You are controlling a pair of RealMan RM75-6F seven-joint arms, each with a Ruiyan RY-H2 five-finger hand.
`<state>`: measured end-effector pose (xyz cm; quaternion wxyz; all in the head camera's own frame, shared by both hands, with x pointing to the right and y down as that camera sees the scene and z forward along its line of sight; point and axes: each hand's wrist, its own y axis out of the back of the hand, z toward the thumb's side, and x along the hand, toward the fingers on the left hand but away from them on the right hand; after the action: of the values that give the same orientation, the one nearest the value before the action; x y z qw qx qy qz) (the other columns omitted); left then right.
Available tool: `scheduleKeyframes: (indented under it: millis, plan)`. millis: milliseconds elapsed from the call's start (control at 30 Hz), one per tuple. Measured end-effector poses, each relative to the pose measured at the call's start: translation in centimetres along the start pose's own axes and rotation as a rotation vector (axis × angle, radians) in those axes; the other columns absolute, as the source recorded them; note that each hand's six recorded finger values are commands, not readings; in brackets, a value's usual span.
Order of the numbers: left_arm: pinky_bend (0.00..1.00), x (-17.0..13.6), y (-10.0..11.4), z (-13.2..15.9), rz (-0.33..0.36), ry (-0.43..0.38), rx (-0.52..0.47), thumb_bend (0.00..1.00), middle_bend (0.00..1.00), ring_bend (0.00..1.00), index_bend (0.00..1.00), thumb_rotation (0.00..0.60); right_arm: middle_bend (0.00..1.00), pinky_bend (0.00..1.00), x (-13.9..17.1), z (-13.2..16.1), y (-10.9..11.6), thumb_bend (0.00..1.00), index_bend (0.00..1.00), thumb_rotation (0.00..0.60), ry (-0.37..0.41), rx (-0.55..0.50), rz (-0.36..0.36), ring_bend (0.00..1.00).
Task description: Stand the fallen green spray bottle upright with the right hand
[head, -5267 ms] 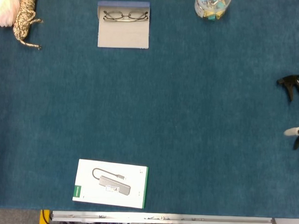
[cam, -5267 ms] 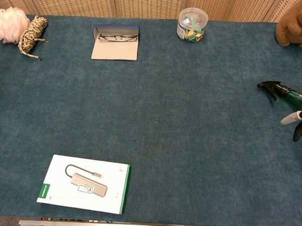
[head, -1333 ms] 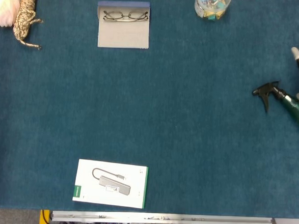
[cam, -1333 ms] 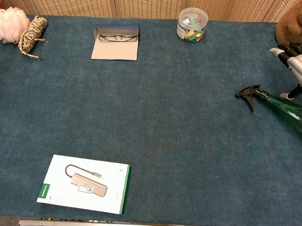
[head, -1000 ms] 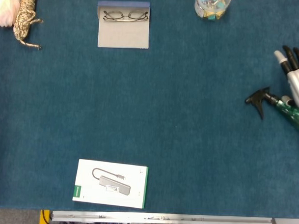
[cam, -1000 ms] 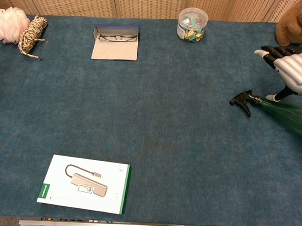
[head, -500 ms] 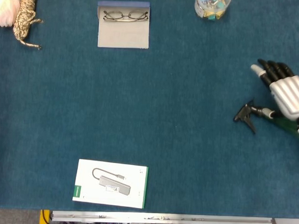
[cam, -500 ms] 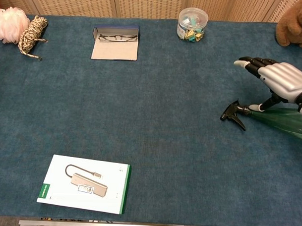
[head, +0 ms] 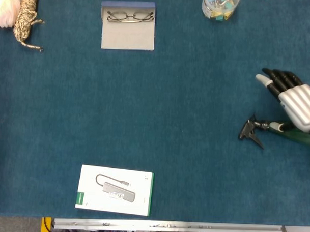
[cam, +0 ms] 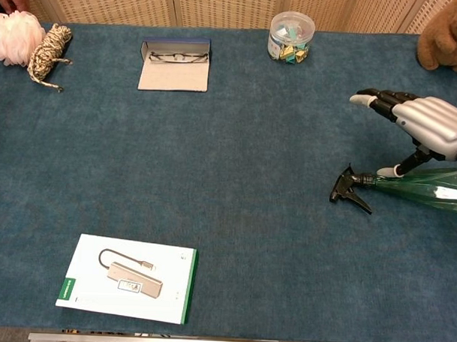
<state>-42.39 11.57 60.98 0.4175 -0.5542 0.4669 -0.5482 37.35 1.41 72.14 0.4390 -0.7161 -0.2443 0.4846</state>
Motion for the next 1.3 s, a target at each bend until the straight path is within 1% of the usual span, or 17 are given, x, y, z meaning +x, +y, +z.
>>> scheduleKeyframes:
  millis: [133,233,367,433,600,700,900,1000,1200,1300]
  plan:
    - [0.29,0.0,0.0,0.1,0.000,-0.002,0.003,0.00,0.39,0.23,0.53,0.600,0.00,0.10,1.2,0.4,1.3,0.00,0.00,0.600,0.002,0.006,-0.007,0.00]
    - [0.29,0.0,-0.1,0.1,0.000,-0.003,0.005,0.00,0.39,0.23,0.53,0.600,0.00,0.10,2.3,0.9,2.3,0.00,0.00,0.600,-0.001,0.018,0.008,0.00]
    - [0.29,-0.1,-0.1,0.2,-0.002,-0.005,0.008,0.00,0.39,0.23,0.53,0.600,0.01,0.10,4.0,1.4,3.2,0.00,0.00,0.600,-0.027,0.050,0.072,0.00]
    - [0.29,-0.1,-0.2,0.2,-0.002,-0.006,0.008,0.00,0.39,0.23,0.53,0.600,0.02,0.10,4.9,1.4,3.3,0.00,0.00,0.600,-0.055,0.070,0.127,0.00]
    - [0.29,-0.1,-0.2,0.3,-0.002,-0.007,0.010,0.00,0.39,0.23,0.53,0.600,0.03,0.11,6.7,0.5,3.0,0.00,0.00,0.600,-0.151,0.111,0.266,0.00]
    - [0.29,-0.1,-0.2,0.2,-0.003,-0.006,0.010,0.00,0.39,0.23,0.53,0.600,0.03,0.15,7.5,-0.2,2.7,0.00,0.00,0.600,-0.208,0.134,0.333,0.00]
    - [0.29,-0.2,-0.2,0.3,-0.004,-0.007,0.012,0.00,0.39,0.23,0.53,0.600,0.05,0.19,8.4,-1.3,1.9,0.00,0.00,0.600,-0.293,0.167,0.432,0.00]
    - [0.29,-0.2,-0.2,0.3,-0.004,-0.008,0.011,0.00,0.39,0.23,0.53,0.600,0.06,0.22,8.4,-1.7,1.6,0.00,0.00,0.600,-0.318,0.189,0.456,0.00]
    - [0.29,-0.1,-0.2,0.3,-0.005,-0.007,0.011,0.00,0.39,0.23,0.53,0.600,0.07,0.28,7.7,-2.0,1.0,0.00,0.00,0.600,-0.363,0.237,0.466,0.00]
    - [0.29,-0.2,-0.2,0.2,-0.004,-0.007,0.009,0.00,0.39,0.23,0.53,0.600,0.09,0.31,7.2,-2.1,0.5,0.00,0.00,0.600,-0.381,0.246,0.476,0.01]
